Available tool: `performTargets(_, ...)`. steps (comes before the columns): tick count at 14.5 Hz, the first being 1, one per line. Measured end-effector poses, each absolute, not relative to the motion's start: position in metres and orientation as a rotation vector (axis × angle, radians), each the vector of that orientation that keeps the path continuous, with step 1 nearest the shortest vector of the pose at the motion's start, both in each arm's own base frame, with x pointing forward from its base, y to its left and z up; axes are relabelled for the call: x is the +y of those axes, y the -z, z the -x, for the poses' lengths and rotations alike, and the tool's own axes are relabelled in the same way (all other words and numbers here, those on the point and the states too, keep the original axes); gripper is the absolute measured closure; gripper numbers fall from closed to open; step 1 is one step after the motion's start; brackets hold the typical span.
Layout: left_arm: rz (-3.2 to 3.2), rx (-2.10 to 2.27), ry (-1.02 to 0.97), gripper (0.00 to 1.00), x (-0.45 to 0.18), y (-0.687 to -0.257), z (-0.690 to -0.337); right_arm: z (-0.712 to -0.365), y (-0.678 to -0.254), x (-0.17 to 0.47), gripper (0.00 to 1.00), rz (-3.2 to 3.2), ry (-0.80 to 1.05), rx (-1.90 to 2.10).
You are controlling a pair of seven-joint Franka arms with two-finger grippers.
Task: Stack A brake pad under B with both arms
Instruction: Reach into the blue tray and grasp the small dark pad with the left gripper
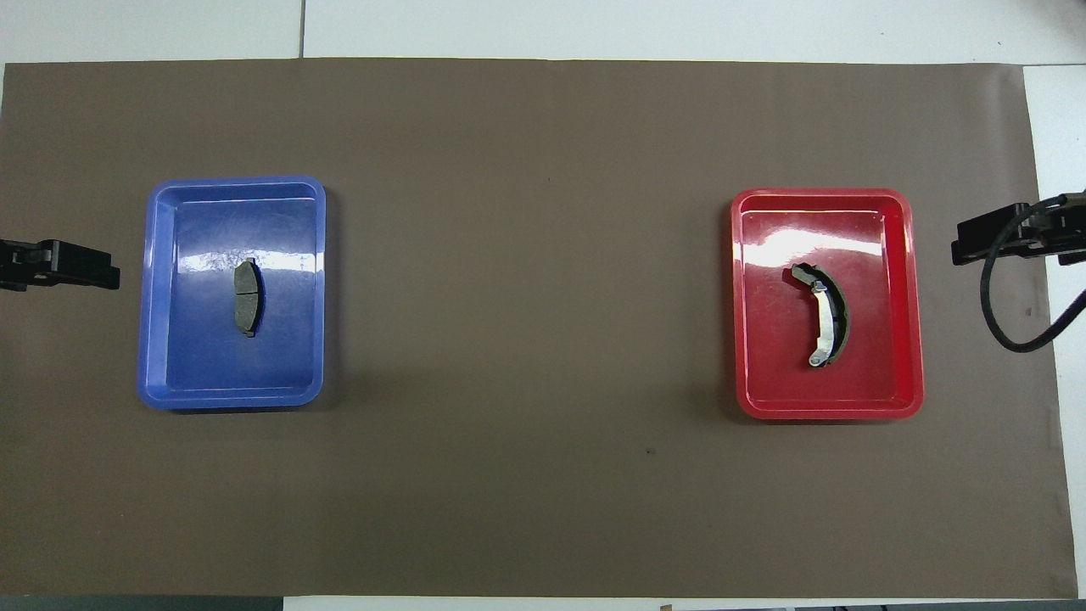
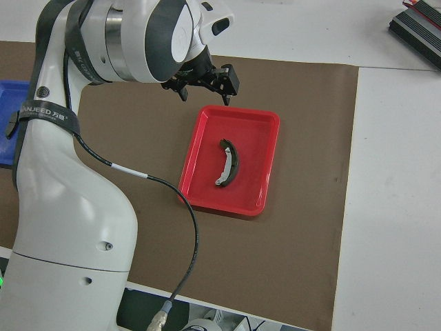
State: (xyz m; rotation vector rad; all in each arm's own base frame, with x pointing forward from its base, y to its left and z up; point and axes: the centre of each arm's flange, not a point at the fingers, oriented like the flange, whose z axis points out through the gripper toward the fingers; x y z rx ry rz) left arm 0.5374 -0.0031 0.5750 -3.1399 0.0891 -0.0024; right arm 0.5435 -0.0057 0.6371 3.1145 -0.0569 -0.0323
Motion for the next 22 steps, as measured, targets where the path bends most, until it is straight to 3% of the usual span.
performTargets(10, 3.136, -0.106, 0.033, 0.01, -0.024, -0.427, -0.545, -0.544, -0.637, -0.006, 0.0, -3.115, 0.032, -0.057)
performTargets(18, 3.129, -0.114, 0.072, 0.01, -0.033, -0.349, -0.556, -0.546, -0.633, -0.005, 0.0, -3.115, 0.0, -0.055)
performTargets(22, 3.126, -0.108, 0.074, 0.03, -0.035, -0.32, -0.556, -0.548, -0.56, -0.005, 0.0, -3.118, -0.079, -0.042)
